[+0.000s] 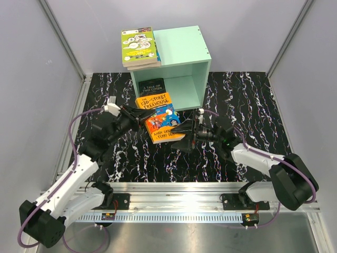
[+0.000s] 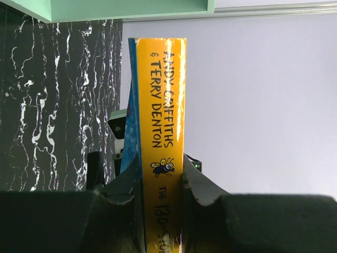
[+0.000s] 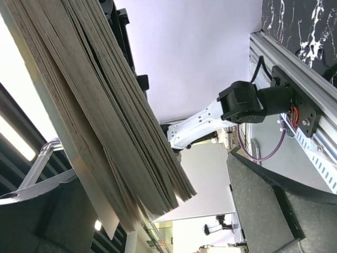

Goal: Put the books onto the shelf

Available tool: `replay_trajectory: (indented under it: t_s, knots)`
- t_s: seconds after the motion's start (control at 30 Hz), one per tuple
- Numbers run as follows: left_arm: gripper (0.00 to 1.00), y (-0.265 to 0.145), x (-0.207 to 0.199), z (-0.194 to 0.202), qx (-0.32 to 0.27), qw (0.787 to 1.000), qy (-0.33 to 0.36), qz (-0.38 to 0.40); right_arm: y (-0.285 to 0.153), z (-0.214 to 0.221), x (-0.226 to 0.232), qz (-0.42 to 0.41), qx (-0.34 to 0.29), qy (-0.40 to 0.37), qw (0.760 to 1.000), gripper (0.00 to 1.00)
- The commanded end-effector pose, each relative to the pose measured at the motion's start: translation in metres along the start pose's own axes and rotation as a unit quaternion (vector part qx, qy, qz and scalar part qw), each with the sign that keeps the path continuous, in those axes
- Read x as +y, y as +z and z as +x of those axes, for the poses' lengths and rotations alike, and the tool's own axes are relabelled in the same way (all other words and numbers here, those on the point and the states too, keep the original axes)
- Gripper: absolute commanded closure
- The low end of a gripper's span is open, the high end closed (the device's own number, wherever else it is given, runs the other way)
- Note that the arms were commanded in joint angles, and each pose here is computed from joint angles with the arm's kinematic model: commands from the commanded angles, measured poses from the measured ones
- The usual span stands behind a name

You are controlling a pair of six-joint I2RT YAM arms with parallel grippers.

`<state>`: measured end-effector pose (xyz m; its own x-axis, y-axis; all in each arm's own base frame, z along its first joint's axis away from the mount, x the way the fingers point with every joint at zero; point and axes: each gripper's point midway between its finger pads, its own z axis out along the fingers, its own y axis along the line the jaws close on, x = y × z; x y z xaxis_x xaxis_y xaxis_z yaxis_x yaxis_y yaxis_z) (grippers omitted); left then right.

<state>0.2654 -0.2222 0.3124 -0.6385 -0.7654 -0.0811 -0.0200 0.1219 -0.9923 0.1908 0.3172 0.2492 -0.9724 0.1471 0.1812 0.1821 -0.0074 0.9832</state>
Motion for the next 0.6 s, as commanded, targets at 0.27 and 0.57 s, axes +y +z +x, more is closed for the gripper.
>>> replay_trajectory:
  t_s: [0.27,0.57]
  knots:
    - [1.0,-0.026,-0.083,0.0,0.003,0.993,-0.003,0.119,0.003,0.009,0.023,-0.032,0.024,-0.03,0.999,0.14]
    - [1.0,-0.03,-0.061,-0.001,-0.007,0.994,-0.014,0.104,0.008,0.007,0.03,-0.041,0.033,-0.039,0.998,0.85]
